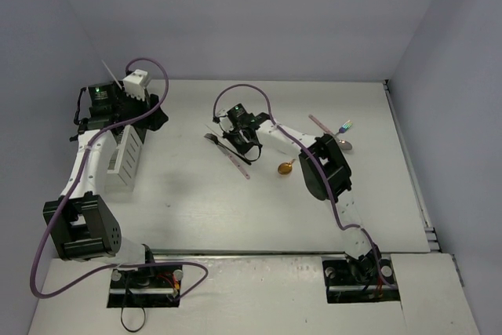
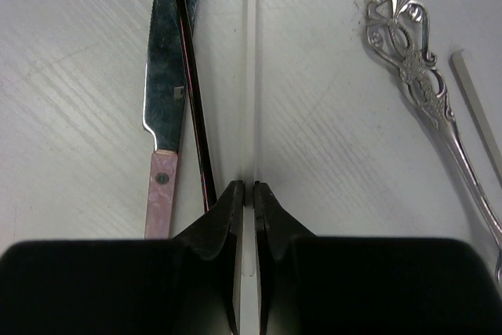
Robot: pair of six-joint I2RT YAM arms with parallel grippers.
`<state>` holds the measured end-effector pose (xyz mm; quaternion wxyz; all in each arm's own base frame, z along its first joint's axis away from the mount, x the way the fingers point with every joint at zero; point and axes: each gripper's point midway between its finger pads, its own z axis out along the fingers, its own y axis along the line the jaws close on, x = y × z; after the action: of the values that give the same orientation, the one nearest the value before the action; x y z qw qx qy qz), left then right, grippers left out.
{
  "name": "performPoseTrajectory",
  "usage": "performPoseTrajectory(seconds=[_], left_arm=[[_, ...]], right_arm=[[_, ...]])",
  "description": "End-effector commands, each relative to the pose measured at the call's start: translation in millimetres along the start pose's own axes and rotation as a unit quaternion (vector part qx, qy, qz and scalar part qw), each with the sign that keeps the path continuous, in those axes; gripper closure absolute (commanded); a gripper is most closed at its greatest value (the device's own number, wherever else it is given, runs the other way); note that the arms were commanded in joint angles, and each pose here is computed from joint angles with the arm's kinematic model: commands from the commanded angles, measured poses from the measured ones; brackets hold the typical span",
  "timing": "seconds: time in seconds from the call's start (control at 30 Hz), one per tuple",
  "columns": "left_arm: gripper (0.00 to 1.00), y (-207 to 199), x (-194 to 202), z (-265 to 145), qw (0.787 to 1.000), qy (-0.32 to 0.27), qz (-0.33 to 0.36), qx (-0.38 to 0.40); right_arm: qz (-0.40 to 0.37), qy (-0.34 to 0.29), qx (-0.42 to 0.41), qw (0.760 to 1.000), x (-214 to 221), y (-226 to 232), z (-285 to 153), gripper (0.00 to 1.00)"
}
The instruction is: Sort the eating utensils into containers
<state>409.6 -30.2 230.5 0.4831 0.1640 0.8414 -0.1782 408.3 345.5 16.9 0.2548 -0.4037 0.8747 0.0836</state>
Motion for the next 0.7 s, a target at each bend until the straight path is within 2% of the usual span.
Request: performPoseTrajectory(seconds=[0.0,0.17,0.3,0.4,0.57,0.67], left_arm=[[0.41,3.9,-40.1,-15.8,0.997,-0.07,-0.006,-0.028],[0.41,0.6,-56.0,-22.3,0.992,-0.106,-0.064,-0.022],[0.4,-16.5,-73.9,-29.3,0.983,-0.145,-0.11,0.019],[0.4,-27.3,-73.9,-28.6,0.977,-0.151,-0.144,0.048],[0.4,-46.7,-79.0,-21.8,0.95,-0.16,-0.24,0.122],[0.4,-52.1,-79.1,-17.4,0.937,-0.157,-0.274,0.149]], right_arm=[[0.021,-0.062,0.021,0.998,-47.9,-12.8,-65.4,1.0],[0.035,-0.133,0.042,0.99,-95.3,-30.2,-110.5,1.0],[0.041,-0.175,0.039,0.983,-120.1,-32.3,-139.3,1.0],[0.045,-0.196,0.028,0.979,-132.5,-29.4,-153.3,1.0],[0.045,-0.233,-0.035,0.971,-153.6,-1.8,-178.7,1.0],[0.032,-0.245,-0.077,0.966,-160.4,20.7,-188.3,1.0]])
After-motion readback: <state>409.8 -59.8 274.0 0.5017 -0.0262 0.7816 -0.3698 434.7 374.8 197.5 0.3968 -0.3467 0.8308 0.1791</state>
